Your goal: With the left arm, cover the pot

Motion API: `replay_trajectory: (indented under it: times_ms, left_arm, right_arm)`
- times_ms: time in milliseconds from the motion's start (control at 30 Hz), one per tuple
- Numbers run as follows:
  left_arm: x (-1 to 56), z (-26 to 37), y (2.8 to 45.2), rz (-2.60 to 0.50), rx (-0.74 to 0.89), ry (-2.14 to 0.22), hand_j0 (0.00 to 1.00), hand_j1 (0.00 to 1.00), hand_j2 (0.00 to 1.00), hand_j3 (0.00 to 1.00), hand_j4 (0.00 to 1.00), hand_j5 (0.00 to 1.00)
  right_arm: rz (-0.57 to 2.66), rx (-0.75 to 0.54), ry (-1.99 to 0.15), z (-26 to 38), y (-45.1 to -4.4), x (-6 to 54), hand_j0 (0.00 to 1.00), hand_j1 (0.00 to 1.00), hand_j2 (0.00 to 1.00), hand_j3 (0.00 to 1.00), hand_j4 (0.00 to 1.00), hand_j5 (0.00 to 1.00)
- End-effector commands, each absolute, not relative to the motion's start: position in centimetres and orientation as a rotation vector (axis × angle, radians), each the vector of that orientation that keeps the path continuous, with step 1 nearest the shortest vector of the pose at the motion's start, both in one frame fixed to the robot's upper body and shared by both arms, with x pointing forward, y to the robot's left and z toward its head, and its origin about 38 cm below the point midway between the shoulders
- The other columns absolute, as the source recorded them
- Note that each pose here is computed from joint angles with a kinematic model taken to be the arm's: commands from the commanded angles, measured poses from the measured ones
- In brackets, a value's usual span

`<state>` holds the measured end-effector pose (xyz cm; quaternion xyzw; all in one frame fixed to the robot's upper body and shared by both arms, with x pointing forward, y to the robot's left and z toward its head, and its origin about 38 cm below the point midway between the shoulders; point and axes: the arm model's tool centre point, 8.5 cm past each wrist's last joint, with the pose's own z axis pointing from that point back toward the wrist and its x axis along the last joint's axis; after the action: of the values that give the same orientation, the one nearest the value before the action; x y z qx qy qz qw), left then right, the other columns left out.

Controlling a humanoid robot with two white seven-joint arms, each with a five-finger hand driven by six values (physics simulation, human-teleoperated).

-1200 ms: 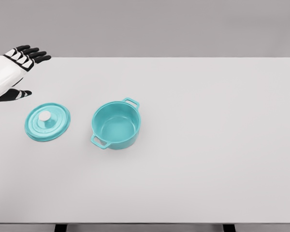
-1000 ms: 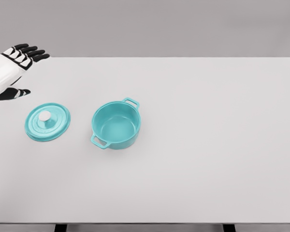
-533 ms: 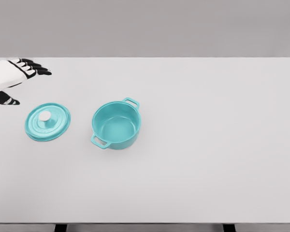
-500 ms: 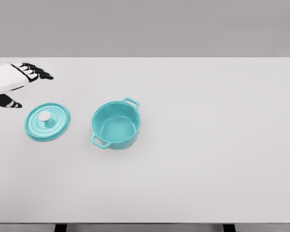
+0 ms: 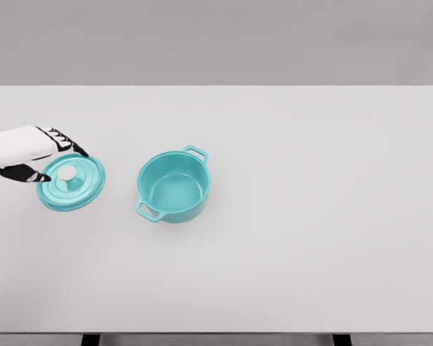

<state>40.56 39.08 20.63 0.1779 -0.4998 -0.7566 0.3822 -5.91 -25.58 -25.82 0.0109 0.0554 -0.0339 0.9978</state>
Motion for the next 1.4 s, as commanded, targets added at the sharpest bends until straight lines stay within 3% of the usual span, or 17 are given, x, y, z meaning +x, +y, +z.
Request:
replay_trajectory:
  times_ms: [0, 1067, 1367]
  left_arm:
    - [40.7, 20.0, 39.5, -1.904, 0.441, -1.263, 0.8, 0.8, 0.8, 0.8, 0.8, 0.8]
    - [41.9, 15.4, 39.7, -1.799, 0.359, -1.225, 0.79, 0.79, 0.79, 0.79, 0.79, 0.79]
    - [42.1, 15.6, 39.9, -1.799, 0.369, -1.22, 0.73, 0.73, 0.73, 0.73, 0.73, 0.73]
  right_arm:
    - [-0.068, 0.022, 0.111, -25.8, -25.6, -5.9, 1.0, 1.0, 1.0, 1.0, 1.0, 1.0]
    - [-0.068, 0.022, 0.111, -25.8, -25.6, -5.9, 1.0, 1.0, 1.0, 1.0, 1.0, 1.0]
    - [-0.068, 0.022, 0.111, -25.8, -25.6, -5.9, 1.0, 1.0, 1.0, 1.0, 1.0, 1.0]
